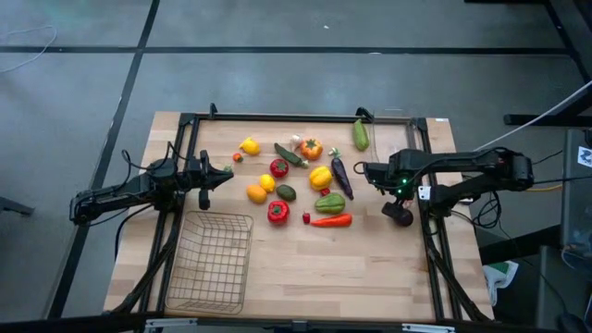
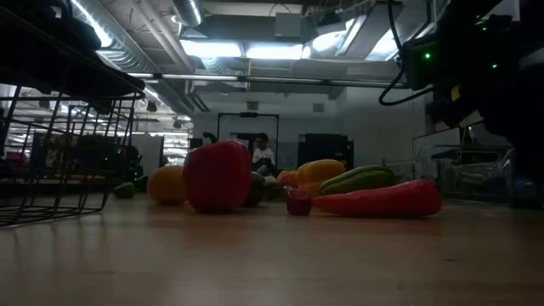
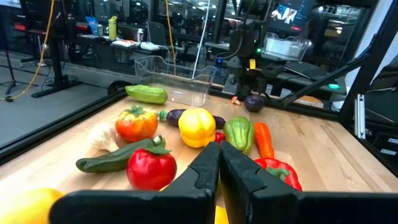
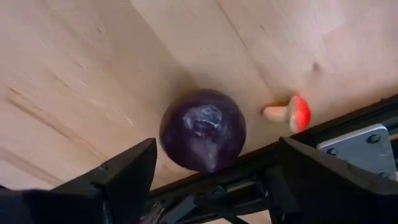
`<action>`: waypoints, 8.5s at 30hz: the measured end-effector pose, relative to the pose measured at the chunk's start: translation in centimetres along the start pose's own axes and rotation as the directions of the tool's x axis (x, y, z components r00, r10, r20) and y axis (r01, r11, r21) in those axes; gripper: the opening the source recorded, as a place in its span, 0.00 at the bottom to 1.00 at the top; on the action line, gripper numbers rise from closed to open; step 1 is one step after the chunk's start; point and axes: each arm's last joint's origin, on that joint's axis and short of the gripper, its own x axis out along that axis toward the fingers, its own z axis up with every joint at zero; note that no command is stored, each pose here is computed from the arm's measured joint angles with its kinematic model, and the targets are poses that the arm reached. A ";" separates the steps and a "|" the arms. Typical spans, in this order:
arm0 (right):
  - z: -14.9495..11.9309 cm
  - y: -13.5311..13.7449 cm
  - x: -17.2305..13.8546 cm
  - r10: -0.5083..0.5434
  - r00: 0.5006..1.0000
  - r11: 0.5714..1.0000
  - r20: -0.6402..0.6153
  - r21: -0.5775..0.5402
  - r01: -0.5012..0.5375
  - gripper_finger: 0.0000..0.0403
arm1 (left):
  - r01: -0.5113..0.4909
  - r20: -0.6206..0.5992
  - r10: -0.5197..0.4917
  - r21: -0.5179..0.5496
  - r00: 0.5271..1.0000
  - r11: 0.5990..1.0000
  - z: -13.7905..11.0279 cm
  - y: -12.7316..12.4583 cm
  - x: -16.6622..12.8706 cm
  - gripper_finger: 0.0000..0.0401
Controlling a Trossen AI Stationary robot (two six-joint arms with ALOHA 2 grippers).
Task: Sort produce into baskets
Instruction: Put the purple onion into the transparent bin, then put the purple eggplant into the transparent bin
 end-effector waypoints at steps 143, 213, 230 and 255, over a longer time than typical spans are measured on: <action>10.1 -11.8 -12.5 -0.308 0.930 0.951 0.200 0.073 0.299 0.67 | -0.001 0.000 0.001 0.001 1.000 1.000 0.0 0.0 0.0 0.03; 9.2 -15.5 -13.2 -0.296 0.919 0.951 0.261 0.167 0.260 0.94 | -0.005 0.000 0.005 0.045 1.000 0.999 0.0 0.0 0.0 0.03; 11.7 -9.1 -14.5 0.094 0.827 0.985 0.555 -0.171 0.003 0.94 | -0.005 0.000 0.005 0.045 1.000 0.999 0.0 0.0 0.0 0.03; 13.6 -1.3 -5.2 0.118 0.828 0.980 0.548 -0.200 -0.007 0.94 | -0.005 0.000 0.005 0.045 1.000 0.999 0.0 0.0 0.0 0.03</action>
